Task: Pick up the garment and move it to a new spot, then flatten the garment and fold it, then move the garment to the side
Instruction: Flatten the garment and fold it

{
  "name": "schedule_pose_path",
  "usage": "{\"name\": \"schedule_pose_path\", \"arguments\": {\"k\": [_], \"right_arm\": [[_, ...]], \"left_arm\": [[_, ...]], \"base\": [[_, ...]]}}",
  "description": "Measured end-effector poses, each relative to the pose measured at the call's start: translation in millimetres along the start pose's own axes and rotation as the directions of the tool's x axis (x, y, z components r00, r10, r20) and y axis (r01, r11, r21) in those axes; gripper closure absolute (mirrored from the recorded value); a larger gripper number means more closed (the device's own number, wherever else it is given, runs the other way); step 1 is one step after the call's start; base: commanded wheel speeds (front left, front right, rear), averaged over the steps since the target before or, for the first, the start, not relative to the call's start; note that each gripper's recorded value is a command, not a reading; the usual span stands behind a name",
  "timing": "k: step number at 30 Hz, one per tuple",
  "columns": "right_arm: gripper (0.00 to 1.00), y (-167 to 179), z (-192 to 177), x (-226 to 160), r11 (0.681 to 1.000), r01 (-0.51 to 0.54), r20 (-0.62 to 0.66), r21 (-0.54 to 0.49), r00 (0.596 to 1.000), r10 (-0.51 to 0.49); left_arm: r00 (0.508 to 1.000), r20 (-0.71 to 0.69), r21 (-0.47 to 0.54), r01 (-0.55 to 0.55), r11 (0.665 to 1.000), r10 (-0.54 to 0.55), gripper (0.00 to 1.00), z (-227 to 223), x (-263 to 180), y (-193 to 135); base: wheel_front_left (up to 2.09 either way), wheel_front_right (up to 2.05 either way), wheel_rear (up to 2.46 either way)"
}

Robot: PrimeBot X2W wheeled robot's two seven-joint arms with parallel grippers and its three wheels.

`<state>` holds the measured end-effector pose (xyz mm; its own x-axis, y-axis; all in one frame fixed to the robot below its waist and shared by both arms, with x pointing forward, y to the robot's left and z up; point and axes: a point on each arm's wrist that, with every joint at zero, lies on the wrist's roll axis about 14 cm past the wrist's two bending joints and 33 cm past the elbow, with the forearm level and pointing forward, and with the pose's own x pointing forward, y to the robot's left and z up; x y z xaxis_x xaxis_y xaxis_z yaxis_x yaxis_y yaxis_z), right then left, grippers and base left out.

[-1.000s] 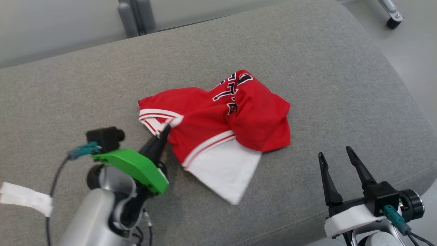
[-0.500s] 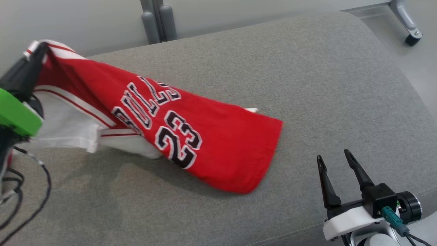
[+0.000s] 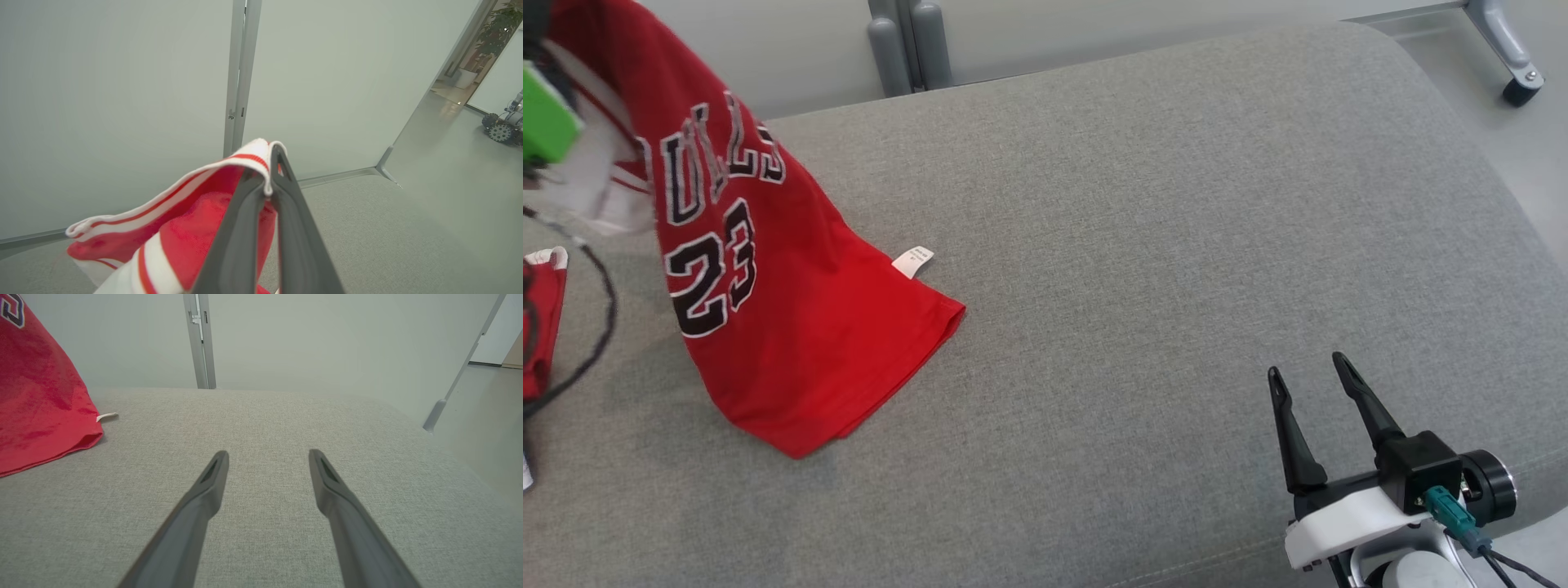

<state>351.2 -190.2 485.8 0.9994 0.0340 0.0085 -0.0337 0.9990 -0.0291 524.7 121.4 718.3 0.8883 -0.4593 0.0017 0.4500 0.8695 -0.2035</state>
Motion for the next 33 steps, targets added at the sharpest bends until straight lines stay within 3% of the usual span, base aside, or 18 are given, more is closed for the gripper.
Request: {"name": "schedule_pose_path", "arguments": {"k": [5,10,14,18,25,33], "right_arm": [[0.00,-2.7,-2.6,0.2,1.000,0.013,-0.008,0.021,1.000,-0.012],[0.00,-4.2,-6.5,2.4,0.999,0.020,-0.020,0.036,1.000,-0.020],[0.00,-3.6,-2.2,13.8,0.998,0.015,-0.004,0.054,1.000,-0.015],[0.00,-7.2,-2.4,18.7,0.995,0.031,-0.003,0.094,1.000,-0.031],[0.00,-19.8,-15.5,6.0,0.986,0.094,-0.055,0.135,0.995,-0.087],[0.00,-36.6,-26.0,-5.5,0.980,0.159,-0.103,0.120,0.984,-0.147]], "left_arm": [[0.980,-0.099,-0.107,0.163,0.981,-0.174,1.00,-53.0,28.1,-65.1],[0.904,-0.240,-0.236,0.300,0.924,-0.355,1.00,-138.6,32.7,-147.0],[0.858,-0.298,-0.339,0.315,0.886,-0.419,1.00,-188.0,38.8,-190.8],[0.839,-0.346,-0.321,0.315,0.893,-0.420,1.00,-227.5,52.9,-210.2],[0.843,-0.306,-0.252,0.377,0.891,-0.443,1.00,-243.6,90.1,-242.9],[0.810,-0.187,-0.304,0.489,0.817,-0.555,0.98,-235.4,101.2,-297.0]], "base": [[0.00,0.00,0.00],[0.00,0.00,0.00],[0.00,0.00,0.00],[0.00,0.00,0.00],[0.00,0.00,0.00],[0.00,0.00,0.00]]}}
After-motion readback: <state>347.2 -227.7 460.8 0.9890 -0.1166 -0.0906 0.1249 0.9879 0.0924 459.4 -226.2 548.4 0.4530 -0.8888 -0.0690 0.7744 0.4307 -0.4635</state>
